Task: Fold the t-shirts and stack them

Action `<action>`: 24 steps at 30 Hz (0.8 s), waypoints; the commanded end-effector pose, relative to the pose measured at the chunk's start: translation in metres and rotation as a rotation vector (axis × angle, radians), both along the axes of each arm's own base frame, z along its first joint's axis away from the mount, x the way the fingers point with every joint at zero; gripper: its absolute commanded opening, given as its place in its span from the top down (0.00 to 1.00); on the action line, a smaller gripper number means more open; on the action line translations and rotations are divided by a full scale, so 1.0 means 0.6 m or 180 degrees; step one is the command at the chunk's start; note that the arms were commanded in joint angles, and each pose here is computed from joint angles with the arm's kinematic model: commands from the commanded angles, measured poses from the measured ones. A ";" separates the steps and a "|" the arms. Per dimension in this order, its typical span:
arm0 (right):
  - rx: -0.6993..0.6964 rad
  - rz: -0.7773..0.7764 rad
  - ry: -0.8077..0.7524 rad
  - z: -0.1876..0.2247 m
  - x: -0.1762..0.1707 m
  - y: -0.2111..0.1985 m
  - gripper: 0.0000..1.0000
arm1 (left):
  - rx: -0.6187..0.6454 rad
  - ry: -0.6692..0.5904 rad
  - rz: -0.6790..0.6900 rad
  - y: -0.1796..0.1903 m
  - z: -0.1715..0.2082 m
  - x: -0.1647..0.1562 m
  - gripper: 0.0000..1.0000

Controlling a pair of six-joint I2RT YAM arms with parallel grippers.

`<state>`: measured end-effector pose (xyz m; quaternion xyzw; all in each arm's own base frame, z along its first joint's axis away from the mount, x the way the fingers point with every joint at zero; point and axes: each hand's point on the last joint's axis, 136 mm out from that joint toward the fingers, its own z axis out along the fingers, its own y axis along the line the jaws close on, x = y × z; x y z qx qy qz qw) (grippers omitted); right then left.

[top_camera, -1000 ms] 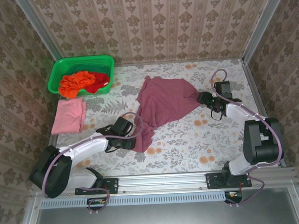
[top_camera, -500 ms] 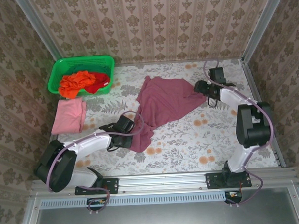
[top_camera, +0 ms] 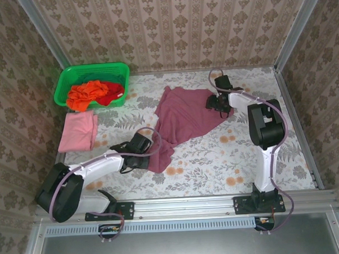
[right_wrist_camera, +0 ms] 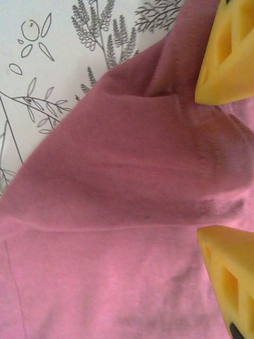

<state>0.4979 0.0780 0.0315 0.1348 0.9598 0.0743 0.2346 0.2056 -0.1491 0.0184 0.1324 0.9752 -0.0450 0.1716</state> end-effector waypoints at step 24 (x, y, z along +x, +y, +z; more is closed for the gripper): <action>0.0507 -0.0074 -0.2737 0.624 -0.083 -0.069 1.00 | -0.0686 -0.2385 0.1185 0.180 0.461 0.186 1.00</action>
